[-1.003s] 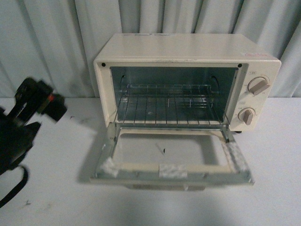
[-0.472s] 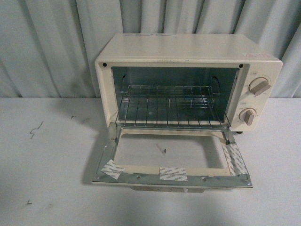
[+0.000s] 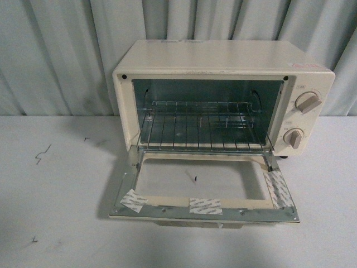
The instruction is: Open oven
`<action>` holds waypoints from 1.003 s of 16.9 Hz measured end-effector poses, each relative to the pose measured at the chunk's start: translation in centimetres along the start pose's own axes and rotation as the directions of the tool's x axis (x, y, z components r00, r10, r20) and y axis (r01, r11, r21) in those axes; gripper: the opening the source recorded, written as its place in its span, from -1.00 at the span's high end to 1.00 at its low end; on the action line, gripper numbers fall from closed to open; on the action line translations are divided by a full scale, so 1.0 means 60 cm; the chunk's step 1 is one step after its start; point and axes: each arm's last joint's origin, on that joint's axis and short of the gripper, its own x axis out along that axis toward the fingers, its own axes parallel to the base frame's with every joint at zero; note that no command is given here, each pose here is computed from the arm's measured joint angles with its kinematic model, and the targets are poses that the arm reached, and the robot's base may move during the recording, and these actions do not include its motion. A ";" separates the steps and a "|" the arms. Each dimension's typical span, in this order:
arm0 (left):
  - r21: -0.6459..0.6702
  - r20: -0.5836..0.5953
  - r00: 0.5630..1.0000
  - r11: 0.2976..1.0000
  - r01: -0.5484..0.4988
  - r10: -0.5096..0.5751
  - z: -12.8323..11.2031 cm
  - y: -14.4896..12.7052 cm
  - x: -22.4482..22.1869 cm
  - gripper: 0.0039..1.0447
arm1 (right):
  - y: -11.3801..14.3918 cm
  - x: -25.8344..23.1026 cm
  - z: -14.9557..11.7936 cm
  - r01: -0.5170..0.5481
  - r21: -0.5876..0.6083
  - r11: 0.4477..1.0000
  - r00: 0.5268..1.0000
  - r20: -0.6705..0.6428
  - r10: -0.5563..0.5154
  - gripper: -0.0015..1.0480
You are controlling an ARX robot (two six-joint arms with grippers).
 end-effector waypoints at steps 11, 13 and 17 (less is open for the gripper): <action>0.000 0.010 1.000 1.000 0.000 0.000 0.005 0.000 -0.033 0.97 | 0.000 0.000 0.000 0.000 0.000 1.000 1.000 0.000 0.000 -0.87; 0.000 0.013 1.000 1.000 0.000 0.000 0.005 0.000 -0.036 0.97 | 0.000 0.000 0.000 0.000 0.000 1.000 1.000 0.000 0.000 -0.87; 0.000 0.012 1.000 1.000 0.000 0.000 0.004 0.000 -0.042 0.97 | 0.000 0.000 0.000 0.000 0.000 1.000 1.000 0.000 0.000 -0.87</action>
